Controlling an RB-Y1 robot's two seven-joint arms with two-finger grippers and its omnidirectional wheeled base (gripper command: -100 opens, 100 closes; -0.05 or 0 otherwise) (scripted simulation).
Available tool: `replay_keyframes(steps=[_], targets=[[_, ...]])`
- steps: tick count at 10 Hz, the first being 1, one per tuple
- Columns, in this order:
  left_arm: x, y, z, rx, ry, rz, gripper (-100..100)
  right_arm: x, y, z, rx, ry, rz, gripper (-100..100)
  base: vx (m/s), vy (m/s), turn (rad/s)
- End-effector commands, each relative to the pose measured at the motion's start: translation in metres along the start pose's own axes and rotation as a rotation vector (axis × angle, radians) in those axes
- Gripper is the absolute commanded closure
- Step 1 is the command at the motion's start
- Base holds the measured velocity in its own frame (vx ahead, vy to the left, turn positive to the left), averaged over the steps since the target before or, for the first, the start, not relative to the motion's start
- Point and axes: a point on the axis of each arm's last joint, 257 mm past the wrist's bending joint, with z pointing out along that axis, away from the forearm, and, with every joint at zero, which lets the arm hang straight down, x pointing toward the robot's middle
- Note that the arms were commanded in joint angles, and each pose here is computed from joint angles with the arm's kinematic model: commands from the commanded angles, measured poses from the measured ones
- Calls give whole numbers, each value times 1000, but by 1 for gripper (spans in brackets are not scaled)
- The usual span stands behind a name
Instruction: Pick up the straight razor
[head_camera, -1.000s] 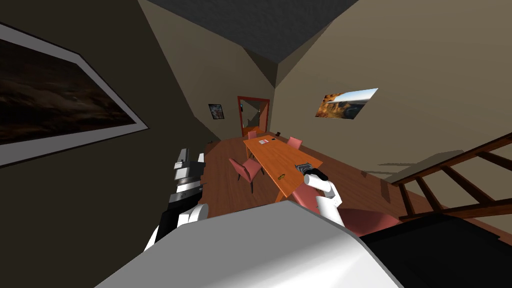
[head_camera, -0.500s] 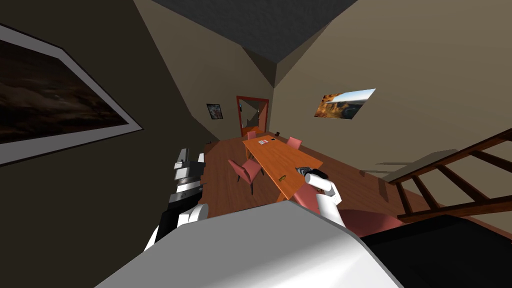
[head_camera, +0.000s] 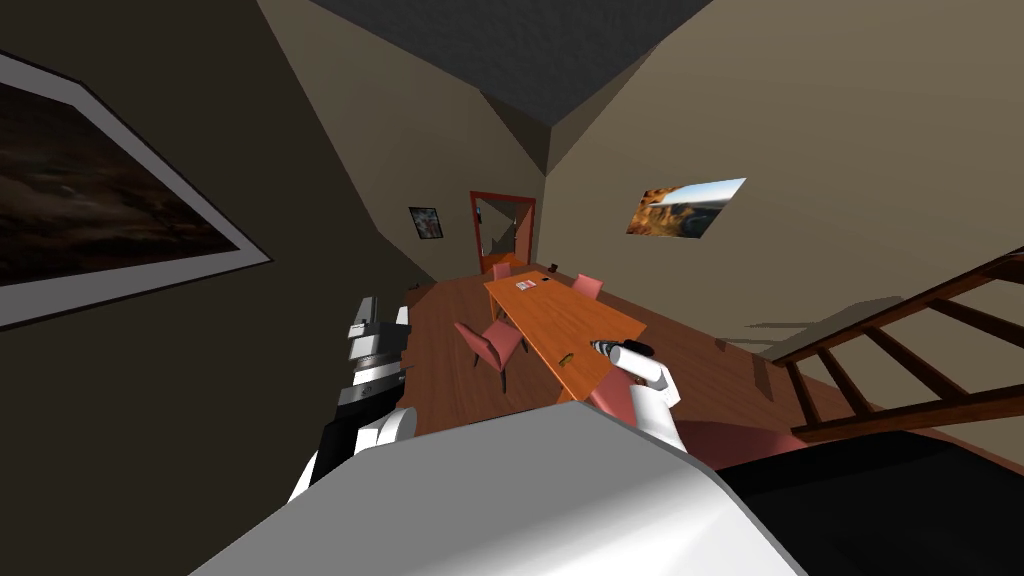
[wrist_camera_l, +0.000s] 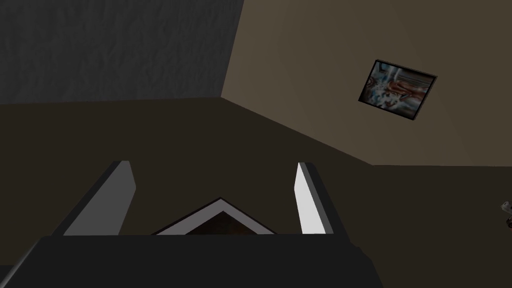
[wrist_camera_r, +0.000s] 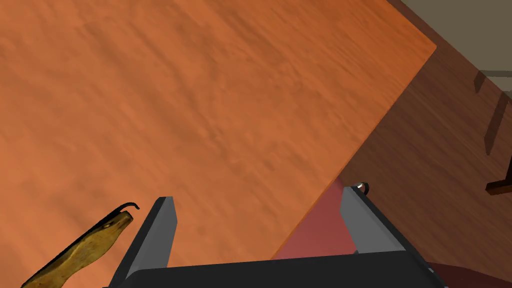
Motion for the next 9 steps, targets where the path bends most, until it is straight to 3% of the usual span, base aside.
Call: replay_keyframes(steps=[1,6,9], targets=[[0,0,0,0,0,0,0,-18,-4,5,19,-63,67,-100,61,15,-59],[0,0,0,0,0,0,0,-62,-26,9,80,-221,176,-100,56,8,-31],[0,0,0,0,0,0,0,-96,-55,9,135,-343,273,-100,51,2,-34]])
